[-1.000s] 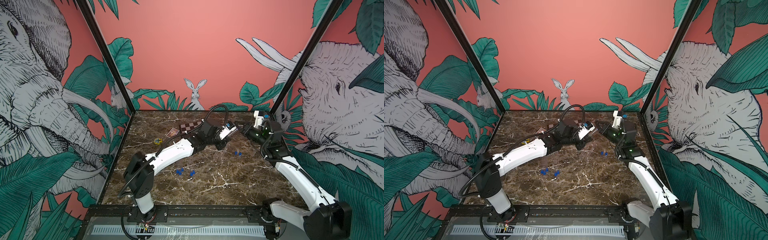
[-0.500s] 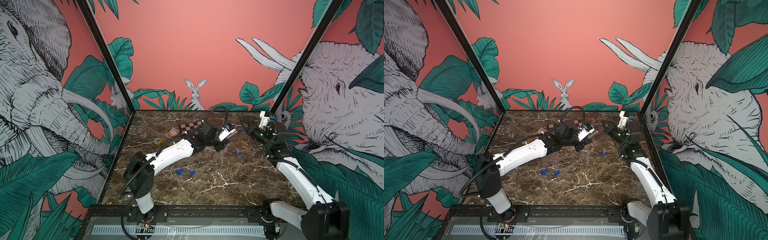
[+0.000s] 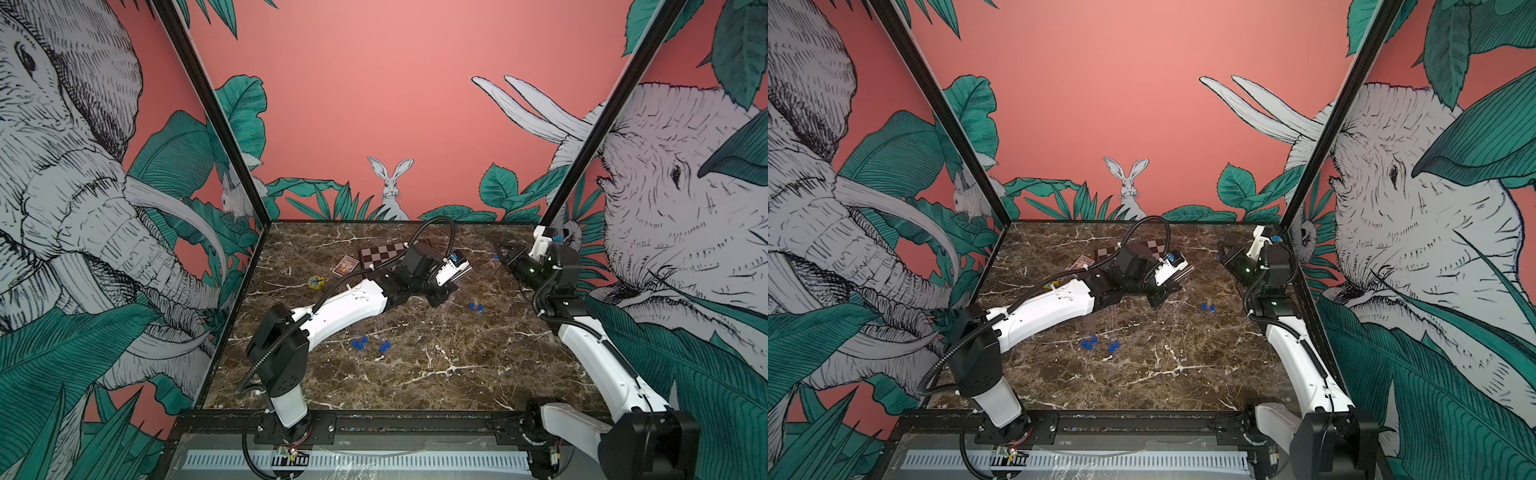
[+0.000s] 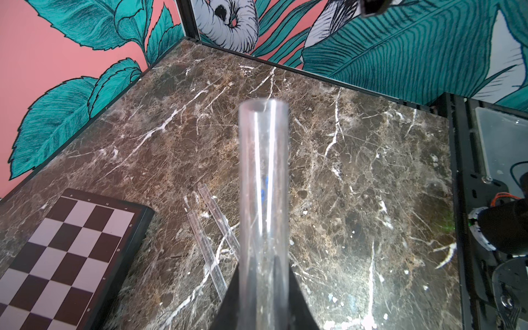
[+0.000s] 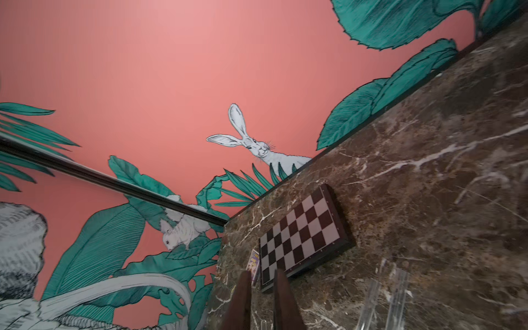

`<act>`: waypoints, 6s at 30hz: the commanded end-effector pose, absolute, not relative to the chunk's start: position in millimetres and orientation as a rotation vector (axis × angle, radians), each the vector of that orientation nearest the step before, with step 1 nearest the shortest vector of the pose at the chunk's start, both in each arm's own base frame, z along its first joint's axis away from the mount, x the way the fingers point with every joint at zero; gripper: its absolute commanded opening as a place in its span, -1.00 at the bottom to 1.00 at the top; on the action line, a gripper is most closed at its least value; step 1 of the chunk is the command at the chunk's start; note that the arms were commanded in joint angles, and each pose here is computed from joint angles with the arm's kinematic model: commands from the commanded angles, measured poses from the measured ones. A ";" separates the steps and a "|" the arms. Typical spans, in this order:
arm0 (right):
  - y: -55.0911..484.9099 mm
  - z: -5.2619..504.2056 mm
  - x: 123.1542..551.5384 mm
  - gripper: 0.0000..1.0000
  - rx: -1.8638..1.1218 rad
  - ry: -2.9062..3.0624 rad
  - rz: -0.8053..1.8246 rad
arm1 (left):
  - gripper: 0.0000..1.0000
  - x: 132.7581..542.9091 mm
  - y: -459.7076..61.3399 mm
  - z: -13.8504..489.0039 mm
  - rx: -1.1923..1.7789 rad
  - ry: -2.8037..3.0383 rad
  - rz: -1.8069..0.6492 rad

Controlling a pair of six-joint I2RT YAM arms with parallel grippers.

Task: Remove stoppers from test tubes
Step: Place the stopper at the center of the board, then place the test tube at the center of the board, then pick up the test tube at the center of the board.

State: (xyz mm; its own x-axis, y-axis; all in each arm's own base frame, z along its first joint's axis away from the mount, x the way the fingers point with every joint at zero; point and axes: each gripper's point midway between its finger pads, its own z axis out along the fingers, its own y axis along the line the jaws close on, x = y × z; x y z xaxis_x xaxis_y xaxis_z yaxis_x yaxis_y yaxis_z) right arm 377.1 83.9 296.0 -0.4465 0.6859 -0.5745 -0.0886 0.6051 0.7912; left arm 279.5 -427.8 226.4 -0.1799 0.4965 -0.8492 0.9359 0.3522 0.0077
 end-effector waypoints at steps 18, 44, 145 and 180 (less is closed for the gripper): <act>50.0 111.8 338.0 -1.00 0.510 2.306 0.122 | -1.00 312.4 -377.2 192.3 0.957 2.083 -0.640; 35.1 45.8 360.4 -1.00 0.553 2.143 0.032 | -1.00 316.8 -381.2 178.7 0.931 2.137 -0.666; 35.4 233.8 319.3 -0.82 0.386 1.874 0.189 | 0.99 383.1 -392.7 182.5 0.797 2.089 -0.222; 89.6 197.9 331.1 -0.58 0.242 2.081 0.420 | 0.12 314.4 -184.0 181.3 0.241 2.371 0.134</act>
State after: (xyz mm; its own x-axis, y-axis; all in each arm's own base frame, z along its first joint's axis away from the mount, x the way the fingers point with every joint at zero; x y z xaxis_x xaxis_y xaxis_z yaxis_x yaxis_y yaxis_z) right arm 328.5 77.1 195.4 -0.5038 0.3321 -0.7975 0.0437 0.9318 0.3604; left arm 325.1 -209.5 185.9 -0.6762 0.2379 -0.6972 0.2029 0.9700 0.1341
